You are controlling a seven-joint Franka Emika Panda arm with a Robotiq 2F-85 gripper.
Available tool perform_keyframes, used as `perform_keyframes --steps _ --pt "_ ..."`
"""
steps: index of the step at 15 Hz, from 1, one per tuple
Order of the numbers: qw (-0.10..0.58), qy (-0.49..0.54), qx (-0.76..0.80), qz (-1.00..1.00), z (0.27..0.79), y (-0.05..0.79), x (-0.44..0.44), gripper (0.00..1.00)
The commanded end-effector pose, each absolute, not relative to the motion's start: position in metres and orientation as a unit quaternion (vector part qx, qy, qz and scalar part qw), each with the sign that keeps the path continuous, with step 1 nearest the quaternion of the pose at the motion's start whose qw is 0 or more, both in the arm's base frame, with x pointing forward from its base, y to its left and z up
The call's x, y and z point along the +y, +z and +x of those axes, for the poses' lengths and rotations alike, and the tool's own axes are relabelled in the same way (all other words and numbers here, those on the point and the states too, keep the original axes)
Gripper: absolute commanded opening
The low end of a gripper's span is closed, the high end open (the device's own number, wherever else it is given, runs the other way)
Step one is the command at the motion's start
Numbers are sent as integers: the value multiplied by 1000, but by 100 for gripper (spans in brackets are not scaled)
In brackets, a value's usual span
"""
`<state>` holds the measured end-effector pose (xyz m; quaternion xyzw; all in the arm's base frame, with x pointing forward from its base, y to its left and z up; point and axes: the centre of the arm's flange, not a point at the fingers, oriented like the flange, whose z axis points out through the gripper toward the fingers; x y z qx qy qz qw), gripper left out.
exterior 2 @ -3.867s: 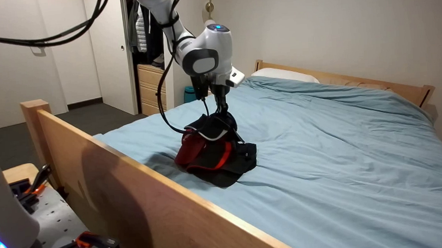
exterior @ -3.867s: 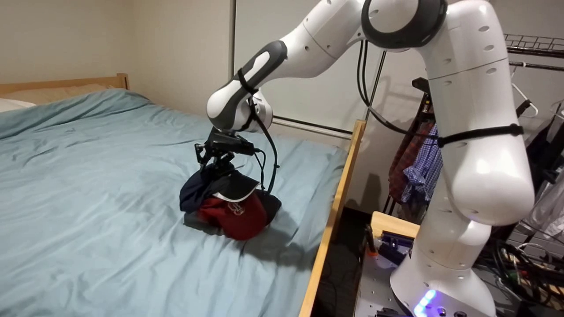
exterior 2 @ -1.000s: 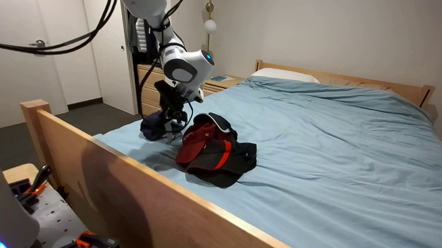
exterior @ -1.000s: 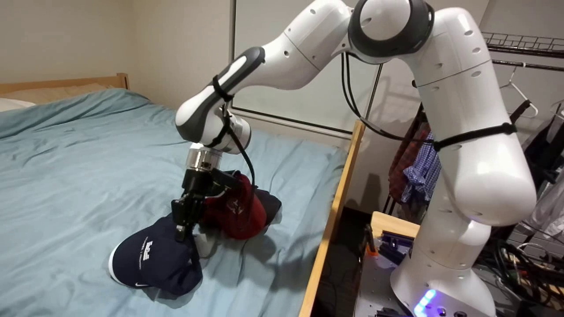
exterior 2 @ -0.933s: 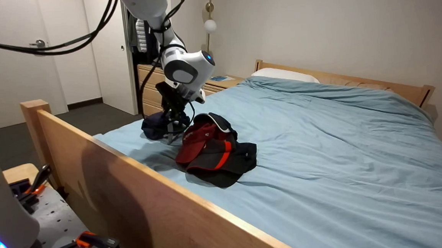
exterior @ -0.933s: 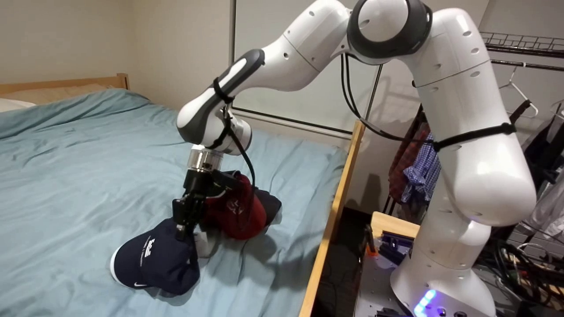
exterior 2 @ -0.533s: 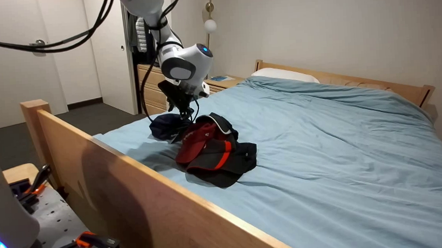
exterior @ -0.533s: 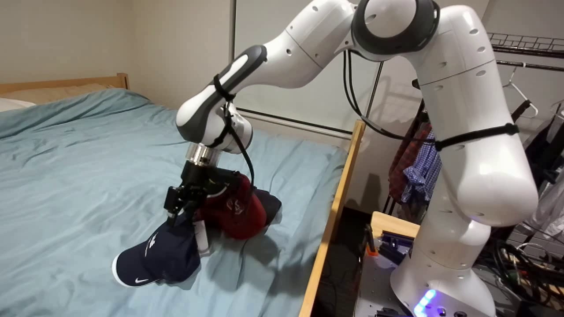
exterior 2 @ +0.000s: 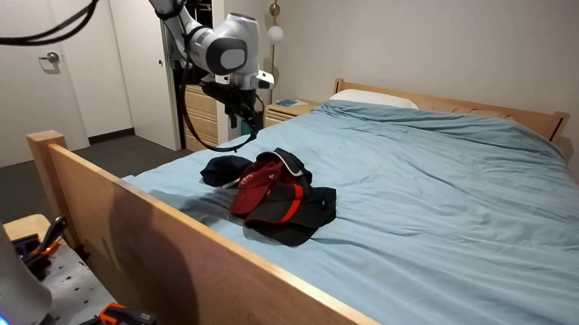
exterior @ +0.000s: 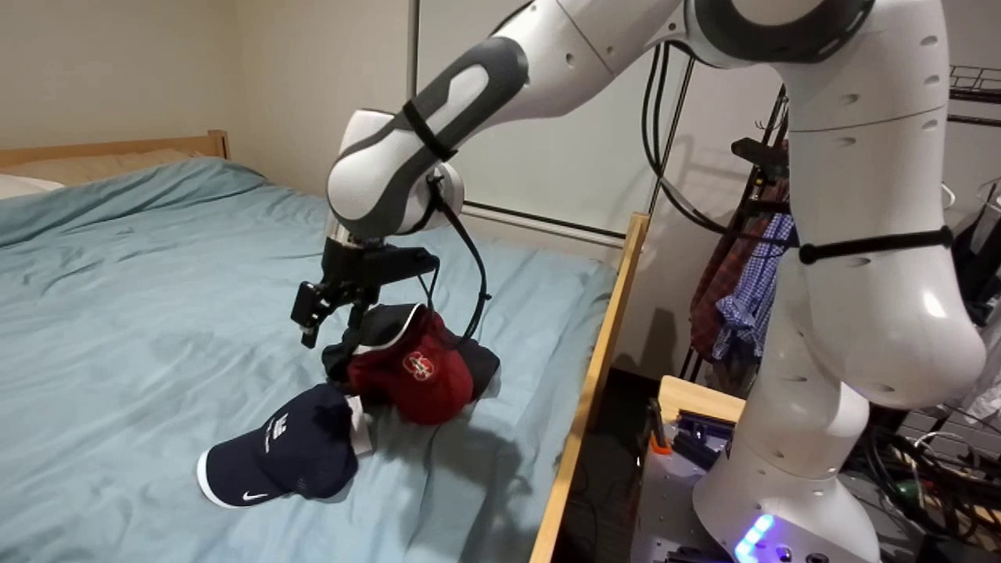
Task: Remove the dark blue and white cap from the pile of hats on the bed
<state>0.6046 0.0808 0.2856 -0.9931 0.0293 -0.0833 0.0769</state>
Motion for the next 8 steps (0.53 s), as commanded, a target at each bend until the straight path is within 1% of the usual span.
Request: perform_keyframes --steps 1,3,5,6,7,8 --pt "-7 -44 57 -997 600 332 70 100" --pt "-22 -15 60 -998 602 349 59 100" --pt "-12 -3 51 -999 606 363 51 100" --pt "-4 -7 48 -999 609 368 48 100" --pt "-12 -14 59 -998 604 356 54 100" --pt "-11 -15 58 -998 606 362 52 100"
